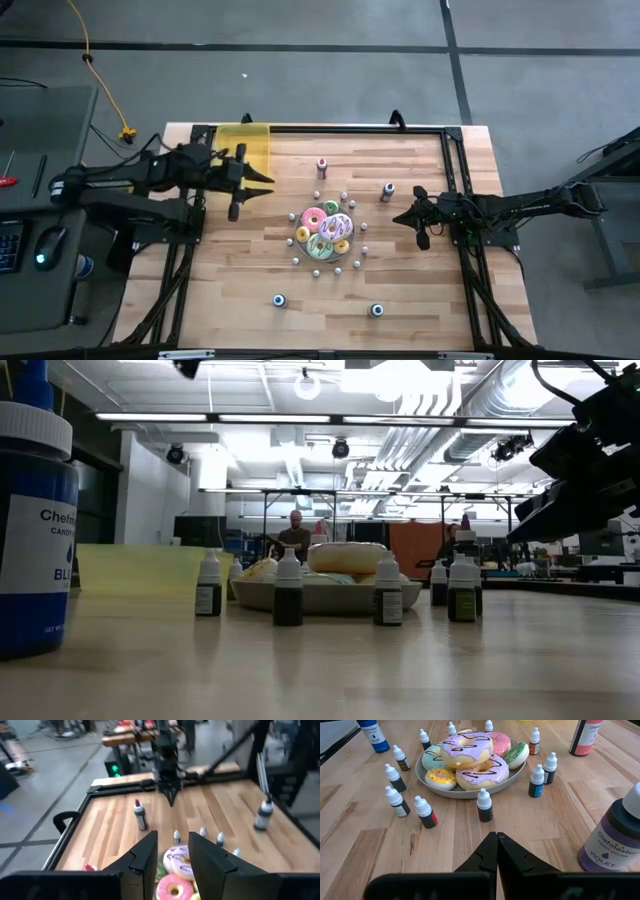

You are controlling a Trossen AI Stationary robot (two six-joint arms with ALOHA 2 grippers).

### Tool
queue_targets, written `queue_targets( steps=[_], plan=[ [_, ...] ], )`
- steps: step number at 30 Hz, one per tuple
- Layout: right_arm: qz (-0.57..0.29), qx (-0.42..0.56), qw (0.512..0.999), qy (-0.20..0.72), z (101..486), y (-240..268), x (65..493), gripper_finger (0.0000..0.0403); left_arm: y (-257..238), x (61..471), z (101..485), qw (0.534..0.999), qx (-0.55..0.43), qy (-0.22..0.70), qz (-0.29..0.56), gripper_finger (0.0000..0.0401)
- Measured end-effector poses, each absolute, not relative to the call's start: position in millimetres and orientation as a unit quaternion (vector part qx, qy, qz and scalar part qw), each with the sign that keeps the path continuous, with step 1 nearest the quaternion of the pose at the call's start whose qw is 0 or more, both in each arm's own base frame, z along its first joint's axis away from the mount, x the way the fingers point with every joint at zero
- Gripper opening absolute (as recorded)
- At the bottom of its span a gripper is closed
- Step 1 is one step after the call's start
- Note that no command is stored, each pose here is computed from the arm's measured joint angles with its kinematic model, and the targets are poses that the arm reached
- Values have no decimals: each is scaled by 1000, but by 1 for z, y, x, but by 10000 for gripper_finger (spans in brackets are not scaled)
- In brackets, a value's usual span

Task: Pick & Place food coloring
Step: Put the small red food coloring bottle into the yellow bin

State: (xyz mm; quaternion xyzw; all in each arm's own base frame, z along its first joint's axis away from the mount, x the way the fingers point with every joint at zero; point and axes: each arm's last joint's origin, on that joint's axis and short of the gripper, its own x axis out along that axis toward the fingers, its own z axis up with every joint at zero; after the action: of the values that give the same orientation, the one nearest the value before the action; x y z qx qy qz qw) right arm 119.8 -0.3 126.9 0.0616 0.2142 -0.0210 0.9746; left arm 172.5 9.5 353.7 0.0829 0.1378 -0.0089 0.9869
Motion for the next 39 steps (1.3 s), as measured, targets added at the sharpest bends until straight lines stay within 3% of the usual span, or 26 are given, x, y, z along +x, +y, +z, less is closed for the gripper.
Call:
queue_targets(
  steps=[6,16,30,39],
  plan=[
    [-21,62,975,214,127,0,120,0,10,188,381,971,126,201,-28,106],
    [-21,62,975,214,127,0,120,0,7,211,396,926,61,370,-51,106],
    [-21,62,975,214,127,0,120,0,-39,245,348,831,64,550,-53,106],
    [-21,62,975,214,127,0,120,0,-49,261,309,829,68,551,-65,106]
  ],
)
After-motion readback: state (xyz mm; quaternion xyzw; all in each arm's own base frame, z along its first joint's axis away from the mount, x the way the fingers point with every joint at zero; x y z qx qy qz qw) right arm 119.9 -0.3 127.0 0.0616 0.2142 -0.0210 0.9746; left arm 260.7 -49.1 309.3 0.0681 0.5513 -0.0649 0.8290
